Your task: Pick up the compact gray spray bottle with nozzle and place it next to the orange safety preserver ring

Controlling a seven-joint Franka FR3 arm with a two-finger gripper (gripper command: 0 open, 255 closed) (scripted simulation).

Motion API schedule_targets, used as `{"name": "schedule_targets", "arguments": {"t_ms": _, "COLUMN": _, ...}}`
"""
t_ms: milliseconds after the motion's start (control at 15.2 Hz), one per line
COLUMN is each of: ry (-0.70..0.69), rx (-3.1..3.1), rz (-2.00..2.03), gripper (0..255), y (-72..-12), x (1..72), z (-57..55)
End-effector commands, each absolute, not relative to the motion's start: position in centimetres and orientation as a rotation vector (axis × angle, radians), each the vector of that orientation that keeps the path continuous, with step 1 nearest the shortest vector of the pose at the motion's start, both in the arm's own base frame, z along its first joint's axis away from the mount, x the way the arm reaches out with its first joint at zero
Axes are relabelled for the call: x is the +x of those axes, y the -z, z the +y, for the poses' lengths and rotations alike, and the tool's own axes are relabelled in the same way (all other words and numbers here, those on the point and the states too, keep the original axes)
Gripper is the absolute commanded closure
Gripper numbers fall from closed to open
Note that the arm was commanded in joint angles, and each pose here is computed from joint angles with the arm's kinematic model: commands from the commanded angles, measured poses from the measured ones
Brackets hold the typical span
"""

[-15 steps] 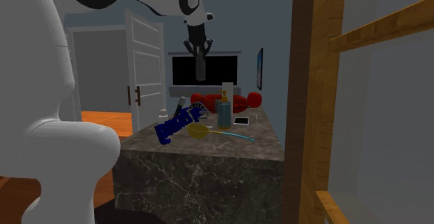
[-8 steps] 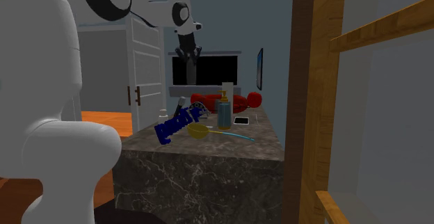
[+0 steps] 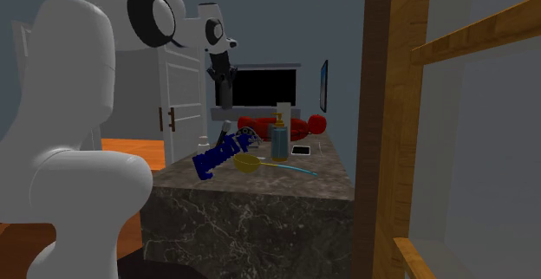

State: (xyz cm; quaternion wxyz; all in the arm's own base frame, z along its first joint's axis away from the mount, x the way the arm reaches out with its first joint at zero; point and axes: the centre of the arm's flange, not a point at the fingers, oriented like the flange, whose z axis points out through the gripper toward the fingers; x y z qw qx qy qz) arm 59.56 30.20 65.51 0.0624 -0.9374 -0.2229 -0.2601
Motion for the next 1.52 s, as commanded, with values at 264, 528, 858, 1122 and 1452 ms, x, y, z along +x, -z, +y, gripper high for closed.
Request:
{"name": "schedule_targets", "arguments": {"t_ms": 264, "ry": 0.786, "rx": -2.834, "rz": -0.673, "gripper": 255, "y": -62.5, "x": 60.0, "z": 31.5}}
{"name": "schedule_targets", "arguments": {"t_ms": 528, "ry": 0.786, "rx": -2.834, "rz": -0.673, "gripper": 255, "y": -60.4, "x": 60.0, "z": 31.5}}
{"name": "schedule_targets", "arguments": {"t_ms": 858, "ry": 0.786, "rx": -2.834, "rz": -0.673, "gripper": 255, "y": -57.8, "x": 60.0, "z": 31.5}}
{"name": "schedule_targets", "arguments": {"t_ms": 1122, "ry": 0.786, "rx": -2.834, "rz": -0.673, "gripper": 255, "y": -55.7, "x": 60.0, "z": 31.5}}
{"name": "schedule_targets", "arguments": {"t_ms": 1452, "ry": 0.786, "rx": -2.834, "rz": -0.673, "gripper": 255, "y": -53.0, "x": 60.0, "z": 31.5}}
